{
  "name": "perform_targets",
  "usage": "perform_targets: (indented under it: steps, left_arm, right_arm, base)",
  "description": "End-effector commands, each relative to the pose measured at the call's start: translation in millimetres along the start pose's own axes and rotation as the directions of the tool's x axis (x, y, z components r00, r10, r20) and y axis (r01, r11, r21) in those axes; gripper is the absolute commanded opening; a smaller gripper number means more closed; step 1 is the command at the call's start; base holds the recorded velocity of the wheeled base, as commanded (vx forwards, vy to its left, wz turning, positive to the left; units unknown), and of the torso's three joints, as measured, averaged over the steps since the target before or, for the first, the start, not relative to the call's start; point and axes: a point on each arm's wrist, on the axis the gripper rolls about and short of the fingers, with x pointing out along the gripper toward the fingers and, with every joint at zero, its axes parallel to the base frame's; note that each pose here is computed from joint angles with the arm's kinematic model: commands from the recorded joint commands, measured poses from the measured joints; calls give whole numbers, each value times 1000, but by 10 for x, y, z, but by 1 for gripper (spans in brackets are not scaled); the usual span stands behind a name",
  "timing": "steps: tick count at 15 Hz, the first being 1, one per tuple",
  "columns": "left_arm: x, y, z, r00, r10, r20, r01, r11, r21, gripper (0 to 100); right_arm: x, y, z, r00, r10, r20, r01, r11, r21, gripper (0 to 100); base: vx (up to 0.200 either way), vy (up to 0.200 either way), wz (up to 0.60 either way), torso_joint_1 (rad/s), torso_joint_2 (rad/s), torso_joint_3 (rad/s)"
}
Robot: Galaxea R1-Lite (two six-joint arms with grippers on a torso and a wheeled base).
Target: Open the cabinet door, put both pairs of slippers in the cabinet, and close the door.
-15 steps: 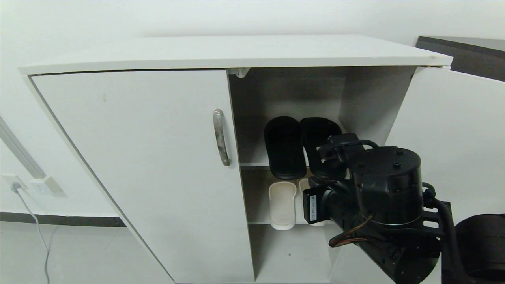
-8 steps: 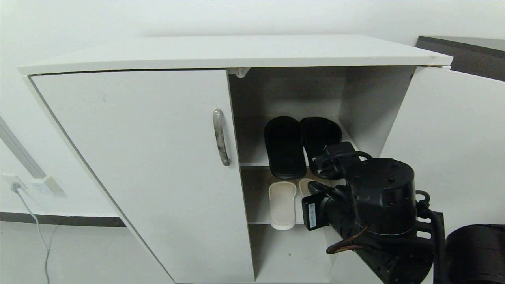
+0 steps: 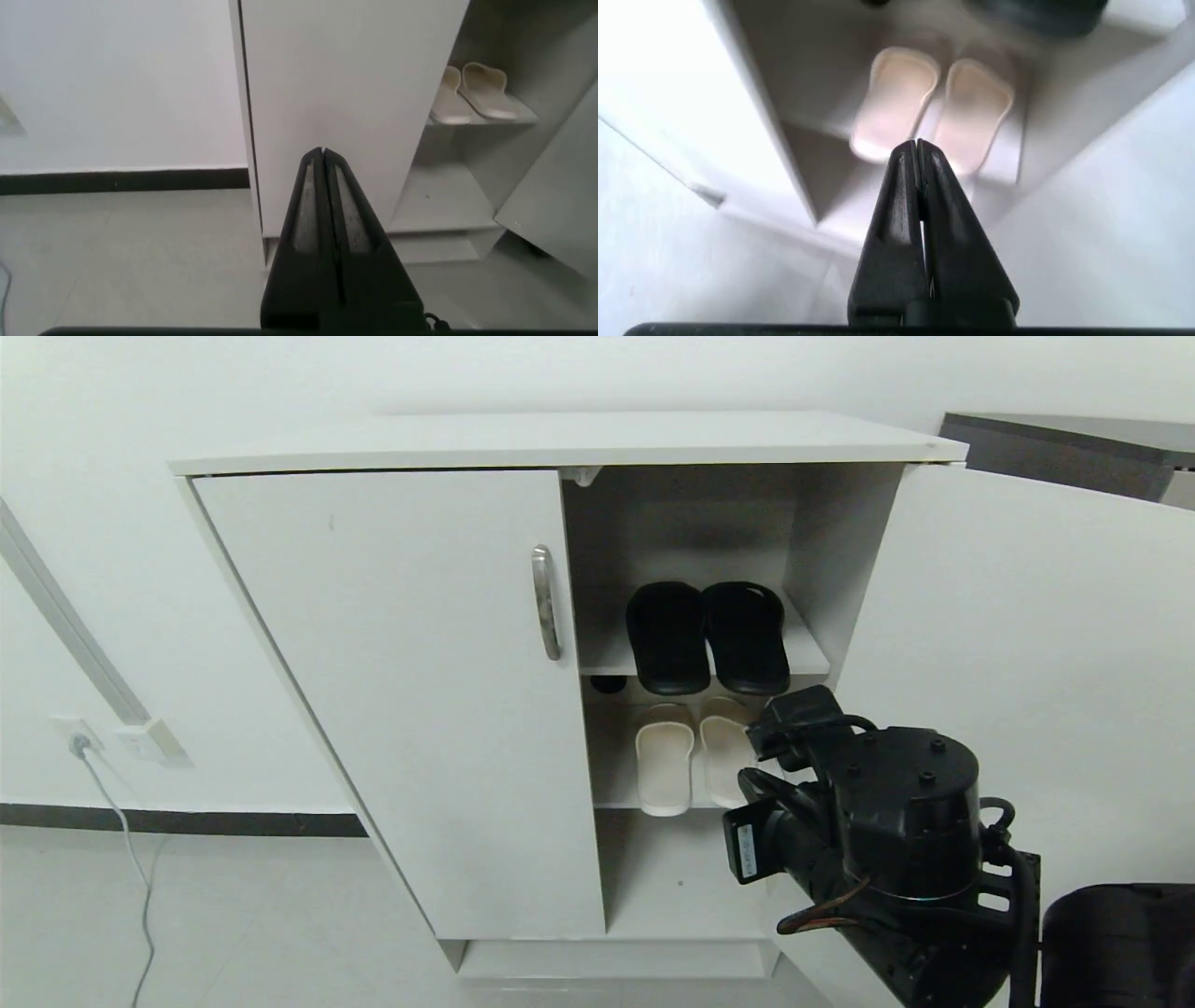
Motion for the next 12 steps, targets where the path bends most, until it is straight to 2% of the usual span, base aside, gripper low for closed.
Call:
perform_targets:
  steps: [1,8,12]
  left_arm:
    - [0,0,0,1000,0,0,0,1000,-1,0]
    - [0,0,0,1000,0,0,0,1000,0,0]
    - [0,0,0,1000,-2,0,2,1000,0,0]
  right_arm:
    - [30,-8,-39,1000,-7,-8,7,1000,-6,0]
    - [32,-8,-63,1000,-6,-13,6,1000,-13,0]
    - [38,-10,-80,1000,-8,-18,8,1000,-18,0]
  base:
    - [-200,0,0,-2,2,-2]
    - [-200,0,0,2,2,2]
    - [0,0,0,0,0,0]
